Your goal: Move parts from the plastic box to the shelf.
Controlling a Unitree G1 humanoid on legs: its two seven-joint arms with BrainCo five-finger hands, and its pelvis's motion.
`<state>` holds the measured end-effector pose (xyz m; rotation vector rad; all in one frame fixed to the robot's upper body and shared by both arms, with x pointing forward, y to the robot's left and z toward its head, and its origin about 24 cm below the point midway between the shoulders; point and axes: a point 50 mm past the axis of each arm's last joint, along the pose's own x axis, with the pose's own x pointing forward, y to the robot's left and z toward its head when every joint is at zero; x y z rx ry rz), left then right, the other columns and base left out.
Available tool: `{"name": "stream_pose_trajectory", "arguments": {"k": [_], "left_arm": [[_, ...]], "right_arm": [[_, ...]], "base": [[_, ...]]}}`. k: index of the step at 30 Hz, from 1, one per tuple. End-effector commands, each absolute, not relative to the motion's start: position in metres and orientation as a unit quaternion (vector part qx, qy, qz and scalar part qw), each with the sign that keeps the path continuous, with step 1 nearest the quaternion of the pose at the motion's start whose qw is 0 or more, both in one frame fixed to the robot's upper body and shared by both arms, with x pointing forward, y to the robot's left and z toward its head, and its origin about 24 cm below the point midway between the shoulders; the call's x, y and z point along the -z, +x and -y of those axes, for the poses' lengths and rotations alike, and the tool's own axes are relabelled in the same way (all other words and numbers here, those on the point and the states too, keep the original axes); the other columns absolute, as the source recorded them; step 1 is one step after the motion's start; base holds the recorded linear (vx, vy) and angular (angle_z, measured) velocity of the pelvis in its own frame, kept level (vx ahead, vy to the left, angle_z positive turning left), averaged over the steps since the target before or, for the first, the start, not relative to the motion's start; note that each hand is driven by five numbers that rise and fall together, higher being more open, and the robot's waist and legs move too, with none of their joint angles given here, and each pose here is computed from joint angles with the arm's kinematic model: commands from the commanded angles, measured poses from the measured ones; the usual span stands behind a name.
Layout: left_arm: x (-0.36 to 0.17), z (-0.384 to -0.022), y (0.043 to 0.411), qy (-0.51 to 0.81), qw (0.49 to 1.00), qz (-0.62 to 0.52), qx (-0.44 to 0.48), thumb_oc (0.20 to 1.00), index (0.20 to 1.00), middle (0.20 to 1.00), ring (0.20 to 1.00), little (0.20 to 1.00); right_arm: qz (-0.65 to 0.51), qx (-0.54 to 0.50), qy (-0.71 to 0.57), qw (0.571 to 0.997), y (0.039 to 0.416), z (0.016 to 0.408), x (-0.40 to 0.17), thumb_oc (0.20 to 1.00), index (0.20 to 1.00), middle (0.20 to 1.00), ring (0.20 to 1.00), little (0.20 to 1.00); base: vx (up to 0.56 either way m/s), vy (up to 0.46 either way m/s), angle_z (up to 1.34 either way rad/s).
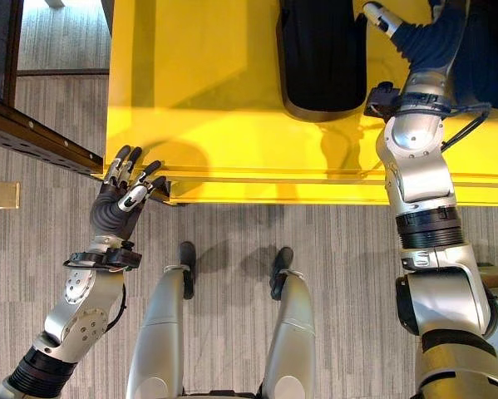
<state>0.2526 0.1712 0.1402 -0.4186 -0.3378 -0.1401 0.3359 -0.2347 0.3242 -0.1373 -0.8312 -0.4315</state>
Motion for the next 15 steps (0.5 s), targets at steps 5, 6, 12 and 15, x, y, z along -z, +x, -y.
{"name": "stream_pose_trajectory", "arguments": {"k": [5,6,12,15], "left_arm": [[-0.255,-0.161,0.225,-0.237,0.838,0.47,0.141,1.0,1.0,1.0,1.0,1.0],[-0.255,-0.161,0.225,-0.237,0.838,0.471,0.139,1.0,1.0,1.0,1.0,1.0],[-0.254,-0.166,0.223,-0.234,0.839,0.476,0.122,1.0,1.0,1.0,1.0,1.0],[-0.25,-0.168,0.222,-0.23,0.842,0.475,0.111,1.0,1.0,1.0,1.0,1.0]], "right_arm": [[0.493,0.188,-0.052,0.848,0.303,0.227,-0.332,1.0,1.0,1.0,1.0,1.0],[0.497,0.184,-0.055,0.846,0.3,0.227,-0.33,1.0,1.0,1.0,1.0,1.0],[0.498,0.179,-0.088,0.844,0.281,0.221,-0.297,1.0,1.0,1.0,1.0,1.0],[0.496,0.199,-0.134,0.834,0.269,0.221,-0.279,1.0,1.0,1.0,1.0,1.0]], "base": [[0.0,0.0,0.0],[0.0,0.0,0.0],[0.0,0.002,-0.01],[-0.01,0.014,-0.07]]}}
